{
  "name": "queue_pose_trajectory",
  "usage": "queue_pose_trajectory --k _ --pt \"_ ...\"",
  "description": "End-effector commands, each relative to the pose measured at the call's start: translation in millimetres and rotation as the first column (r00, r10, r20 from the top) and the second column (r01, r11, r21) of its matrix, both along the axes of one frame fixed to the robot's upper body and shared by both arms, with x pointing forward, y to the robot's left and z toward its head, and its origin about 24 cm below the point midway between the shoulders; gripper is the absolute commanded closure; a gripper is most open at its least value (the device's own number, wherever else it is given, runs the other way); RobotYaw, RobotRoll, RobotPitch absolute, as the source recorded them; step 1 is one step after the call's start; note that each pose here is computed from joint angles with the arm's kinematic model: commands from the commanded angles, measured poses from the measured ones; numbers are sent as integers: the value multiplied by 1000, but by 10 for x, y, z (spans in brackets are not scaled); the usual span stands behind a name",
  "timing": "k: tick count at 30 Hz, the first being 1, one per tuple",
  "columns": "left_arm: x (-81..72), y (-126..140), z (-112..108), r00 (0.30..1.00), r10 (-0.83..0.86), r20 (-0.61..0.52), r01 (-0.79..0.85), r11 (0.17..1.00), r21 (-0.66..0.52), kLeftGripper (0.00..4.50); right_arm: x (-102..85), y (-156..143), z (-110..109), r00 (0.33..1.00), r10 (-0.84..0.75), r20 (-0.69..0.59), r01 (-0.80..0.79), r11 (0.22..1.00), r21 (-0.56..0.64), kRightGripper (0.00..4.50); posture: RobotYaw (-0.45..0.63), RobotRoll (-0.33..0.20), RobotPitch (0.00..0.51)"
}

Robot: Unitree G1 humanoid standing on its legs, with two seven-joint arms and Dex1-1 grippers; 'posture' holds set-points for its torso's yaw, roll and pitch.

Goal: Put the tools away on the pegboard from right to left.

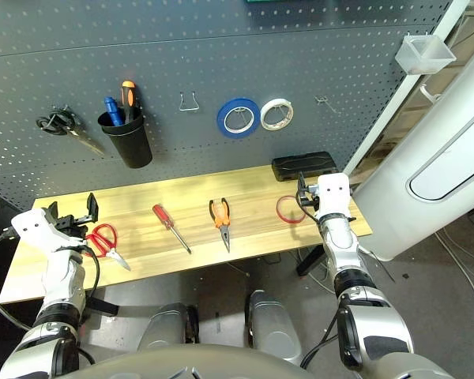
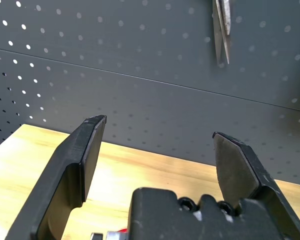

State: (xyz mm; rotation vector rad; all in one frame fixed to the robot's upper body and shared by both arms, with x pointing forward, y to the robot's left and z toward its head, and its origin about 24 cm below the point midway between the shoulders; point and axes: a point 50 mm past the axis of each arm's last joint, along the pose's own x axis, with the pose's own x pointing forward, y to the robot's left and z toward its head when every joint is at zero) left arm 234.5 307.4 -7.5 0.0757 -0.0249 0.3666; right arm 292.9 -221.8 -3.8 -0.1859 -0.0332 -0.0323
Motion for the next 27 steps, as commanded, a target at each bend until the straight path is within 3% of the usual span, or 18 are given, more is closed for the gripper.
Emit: queue_pose_trajectory --k 1,8,12,16,19,23,25,27 --pt "3 -31 -18 1000 -8 -10 8 1000 -3 11 19 -7 2 1000 -8 -11 8 1000 2 0 -4 0 24" --pt "66 -19 112 998 -48 30 47 999 23 11 136 70 81 999 24 -43 -23 999 27 0 0 0 39" --pt "71 -67 220 968 -242 61 245 968 -47 11 244 210 158 983 152 -101 -134 977 168 0 -20 0 57" --pt "-9 -111 283 905 -426 11 425 903 -58 11 295 246 193 964 150 -219 -135 988 79 0 -26 0 87" --pt "-67 -160 380 834 -551 -29 549 834 -58 11 318 207 199 938 63 -342 -74 997 -18 0 -22 0 138" --pt "-121 -215 527 750 -658 -69 655 753 -68 11 304 228 273 912 81 -402 -100 995 -25 0 -14 0 185" --pt "-154 -242 585 717 -692 -87 688 722 -71 11 282 204 242 863 66 -501 -100 994 -43 0 -9 0 222" --pt "-186 -309 654 664 -739 -109 735 673 -81 11 253 221 211 791 138 -596 -159 987 17 0 -11 0 254"
